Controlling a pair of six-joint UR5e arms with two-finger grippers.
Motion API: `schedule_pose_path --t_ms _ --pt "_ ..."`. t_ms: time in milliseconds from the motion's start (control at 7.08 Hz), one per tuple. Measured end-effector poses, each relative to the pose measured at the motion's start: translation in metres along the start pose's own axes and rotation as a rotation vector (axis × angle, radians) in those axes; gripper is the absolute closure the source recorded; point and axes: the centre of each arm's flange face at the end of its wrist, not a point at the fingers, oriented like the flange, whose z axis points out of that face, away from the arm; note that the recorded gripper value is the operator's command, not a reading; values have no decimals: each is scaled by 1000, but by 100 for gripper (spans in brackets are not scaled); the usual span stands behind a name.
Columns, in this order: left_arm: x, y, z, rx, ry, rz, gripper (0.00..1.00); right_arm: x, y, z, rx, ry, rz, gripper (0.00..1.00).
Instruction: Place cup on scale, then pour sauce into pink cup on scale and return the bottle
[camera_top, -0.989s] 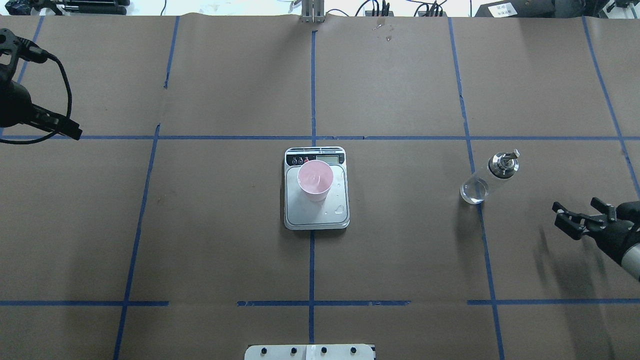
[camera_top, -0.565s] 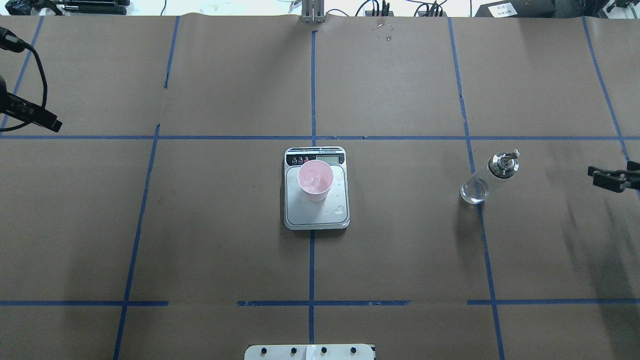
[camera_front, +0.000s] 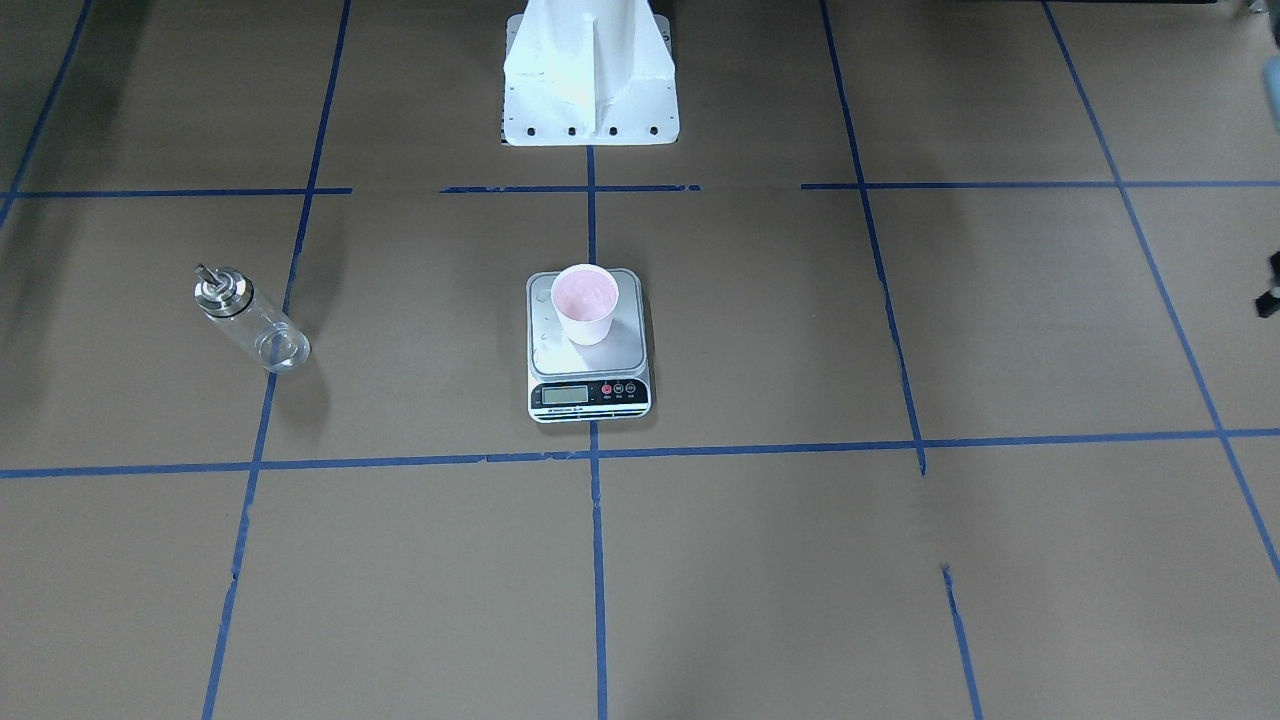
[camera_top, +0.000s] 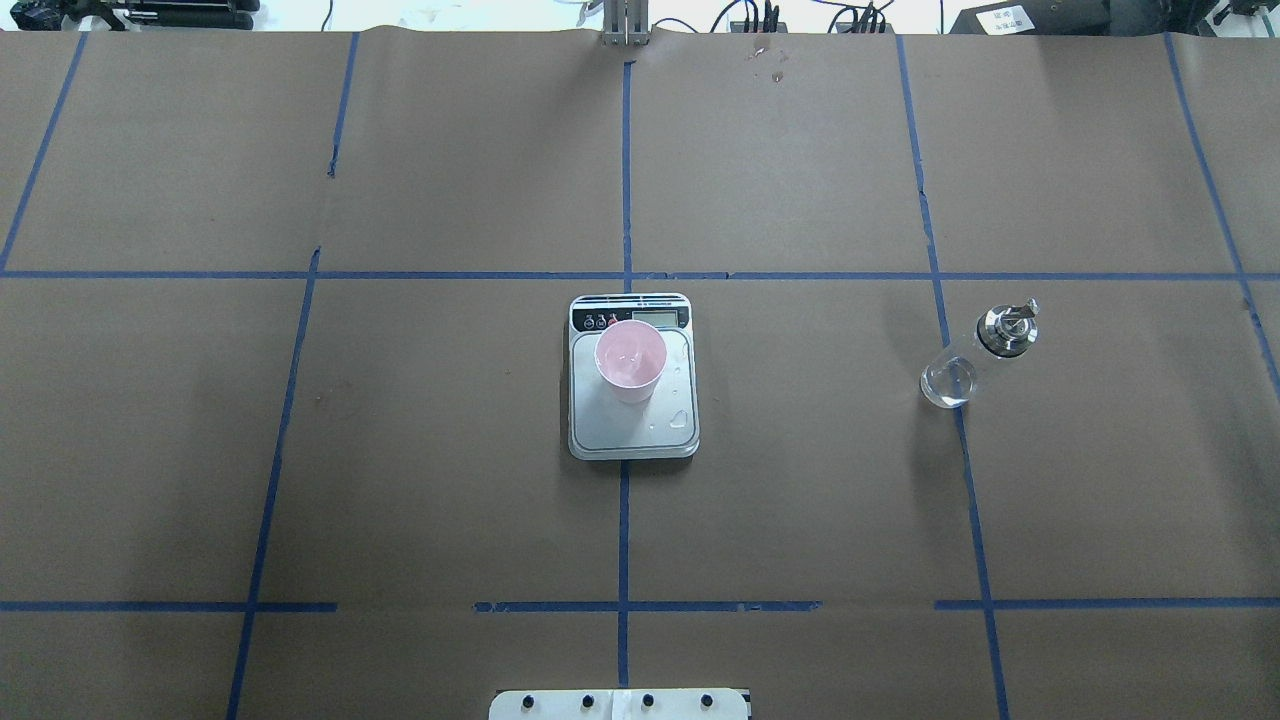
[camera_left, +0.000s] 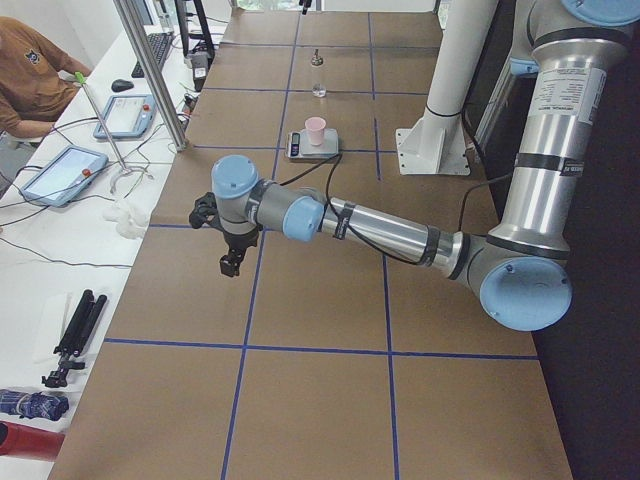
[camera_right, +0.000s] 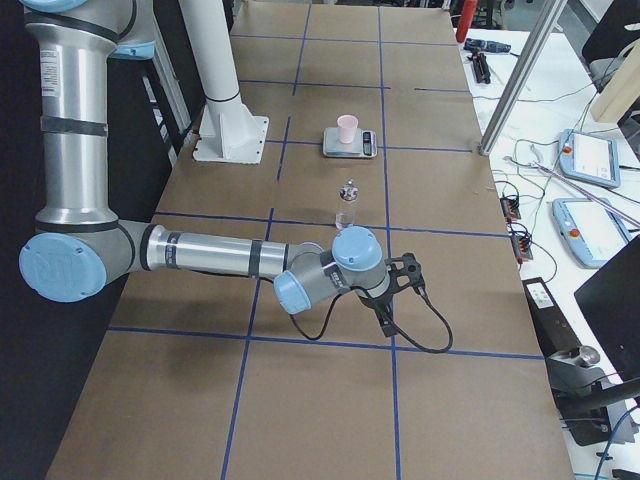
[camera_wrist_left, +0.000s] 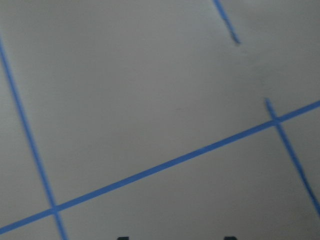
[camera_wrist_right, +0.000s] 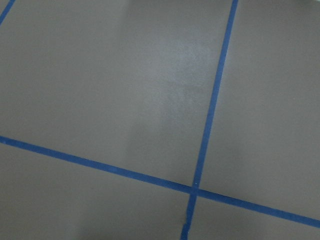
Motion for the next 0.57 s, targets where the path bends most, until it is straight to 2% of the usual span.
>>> schedule_pose_path --t_ms 141,283,424,565 --pt "-15 -9 -4 6 -28 2 0 15 -11 -15 -73 -13 -14 0" --pt "-28 -20 -5 2 -117 8 0 23 -20 -27 -146 -30 -30 0" --pt "-37 -32 -4 -6 -180 8 0 24 -24 -33 -188 -41 -42 0" --pt "-45 -32 2 -24 -201 -7 0 26 -18 -32 -213 -44 -38 0"
